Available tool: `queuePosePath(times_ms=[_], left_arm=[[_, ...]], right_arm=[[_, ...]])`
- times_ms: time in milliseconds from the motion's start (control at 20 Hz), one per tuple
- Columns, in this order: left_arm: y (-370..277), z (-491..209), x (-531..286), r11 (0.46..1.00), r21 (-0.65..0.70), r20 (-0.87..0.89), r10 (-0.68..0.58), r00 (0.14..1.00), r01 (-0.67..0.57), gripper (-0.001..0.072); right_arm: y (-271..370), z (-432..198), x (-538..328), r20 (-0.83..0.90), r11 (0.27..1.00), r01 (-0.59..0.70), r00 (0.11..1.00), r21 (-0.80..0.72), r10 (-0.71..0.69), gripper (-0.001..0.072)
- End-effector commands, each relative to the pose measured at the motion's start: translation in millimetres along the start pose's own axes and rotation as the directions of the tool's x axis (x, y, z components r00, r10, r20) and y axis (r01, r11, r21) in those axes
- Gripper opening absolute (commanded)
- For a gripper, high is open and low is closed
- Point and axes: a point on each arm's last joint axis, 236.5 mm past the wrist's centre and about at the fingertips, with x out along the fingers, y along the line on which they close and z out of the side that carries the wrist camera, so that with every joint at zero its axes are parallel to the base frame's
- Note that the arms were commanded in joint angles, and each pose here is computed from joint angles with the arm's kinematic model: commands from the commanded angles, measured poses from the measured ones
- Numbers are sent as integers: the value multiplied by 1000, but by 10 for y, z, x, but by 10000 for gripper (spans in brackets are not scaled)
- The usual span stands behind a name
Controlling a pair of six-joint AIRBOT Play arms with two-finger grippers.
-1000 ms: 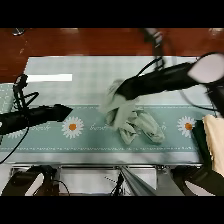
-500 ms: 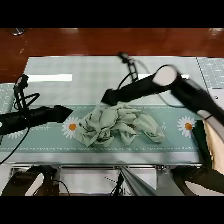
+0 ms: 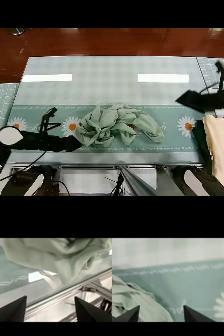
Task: Fold the shirts.
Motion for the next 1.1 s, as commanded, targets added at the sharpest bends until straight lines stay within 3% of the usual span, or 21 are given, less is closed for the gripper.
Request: queuePosePath(times_ms=[0, 150, 400, 450, 500, 750, 1050], left_arm=[[-263, 170, 258, 986, 4, 117, -165, 979, 166, 702], [-265, 343, 465, 991, 5, 153, -136, 979, 137, 703], [-58, 585, 792, 999, -24, 120, -36, 992, 40, 676], [-87, 636, 805, 999, -2, 102, -40, 994, 41, 310], [-136, 711, 792, 998, 40, 99, -48, 994, 45, 44], [-560, 1168, 541, 985, 155, 188, -110, 976, 81, 31], [-698, 1269, 455, 979, 183, 206, -132, 970, 94, 30]], right_arm=[[-303, -630, 337, -34, 980, -29, 999, 195, 37, 619], [-196, -952, 600, -75, 957, -114, 988, 265, 139, 619], [-175, -1137, 645, -129, 956, -121, 979, 268, 160, 619], [-162, -1173, 638, -144, 957, -123, 976, 264, 165, 619], [-167, -1212, 632, -161, 958, -117, 974, 260, 163, 619], [-164, -1225, 630, -166, 958, -118, 972, 260, 164, 620], [-253, -1196, 736, -174, 957, -101, 973, 273, 153, 619]])
